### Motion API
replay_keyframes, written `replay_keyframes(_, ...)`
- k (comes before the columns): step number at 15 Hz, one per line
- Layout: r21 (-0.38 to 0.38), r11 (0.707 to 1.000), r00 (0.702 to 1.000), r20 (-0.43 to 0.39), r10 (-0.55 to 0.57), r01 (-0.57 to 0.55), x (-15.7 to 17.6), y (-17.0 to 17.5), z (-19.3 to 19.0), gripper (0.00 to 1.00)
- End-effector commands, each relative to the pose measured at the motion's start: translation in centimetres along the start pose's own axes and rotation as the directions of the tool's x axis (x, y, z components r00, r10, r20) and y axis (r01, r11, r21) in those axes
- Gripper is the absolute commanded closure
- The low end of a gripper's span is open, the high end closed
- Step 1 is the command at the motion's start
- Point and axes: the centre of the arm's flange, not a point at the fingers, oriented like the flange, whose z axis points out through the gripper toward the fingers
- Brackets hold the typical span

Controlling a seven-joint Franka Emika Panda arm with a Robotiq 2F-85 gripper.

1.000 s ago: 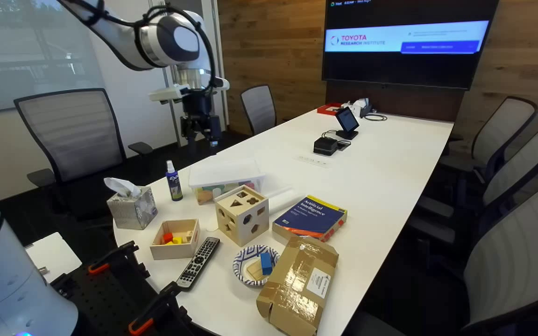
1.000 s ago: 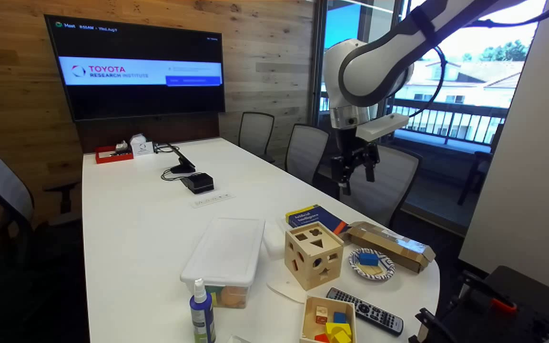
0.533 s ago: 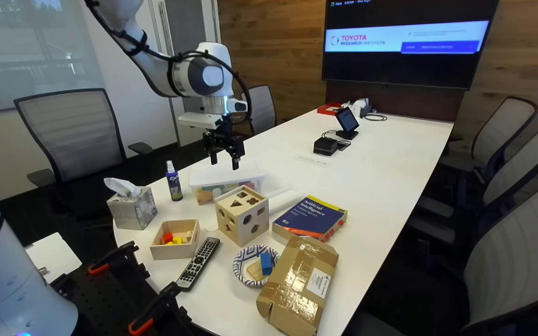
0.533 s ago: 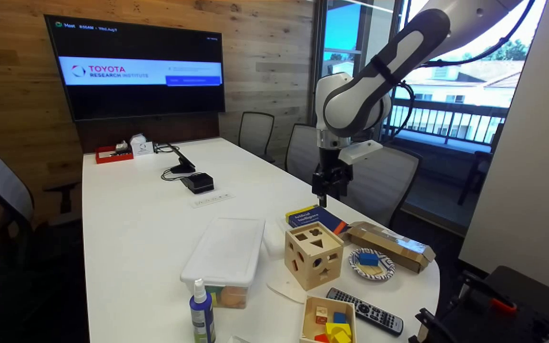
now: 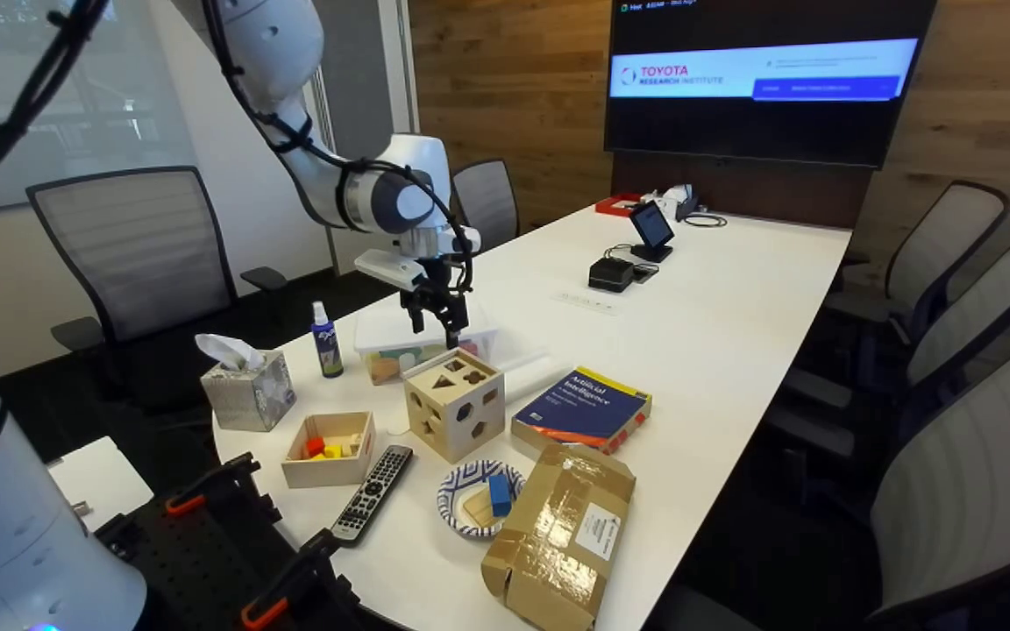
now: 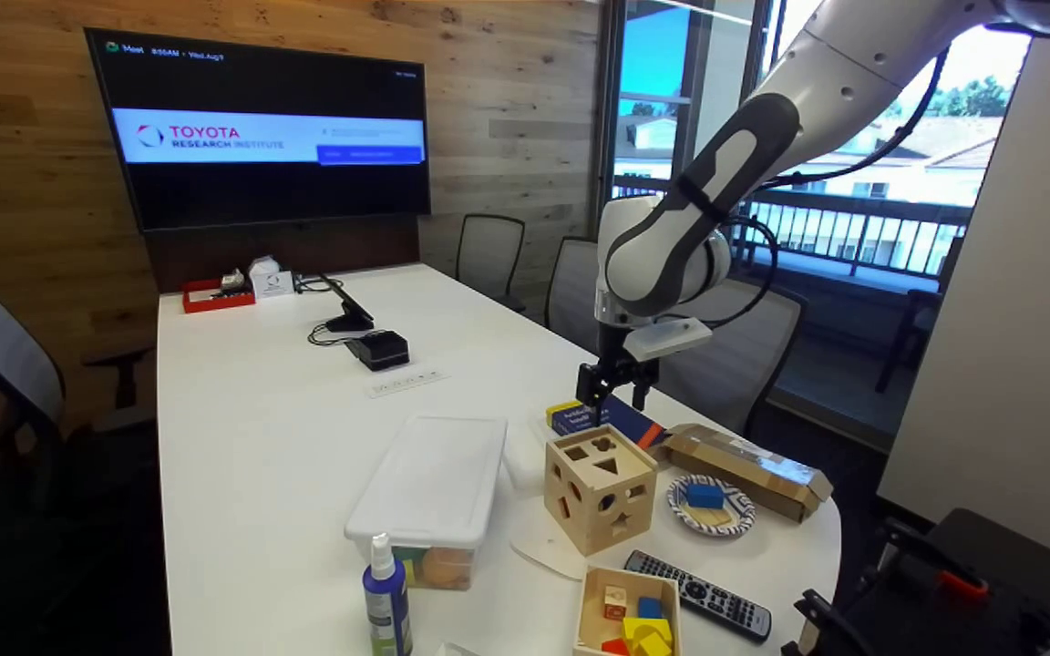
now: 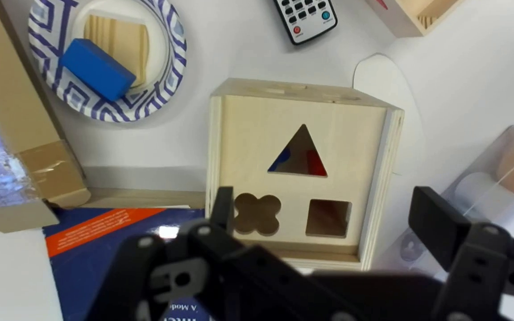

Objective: Open the wooden box

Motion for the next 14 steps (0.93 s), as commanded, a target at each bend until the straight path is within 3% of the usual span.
replay_keyframes(1,0.013,0.999,0.999,-0.019,0.047,-0.047,3.4,0.5,1.7,0.0)
replay_keyframes(8,0.049,0.997,0.998,-0.003,0.058,-0.057,8.0,0.5,5.0,0.0)
replay_keyframes(14,0.107,0.992,0.997,0.03,0.065,-0.068,8.5,0.4,8.5,0.0)
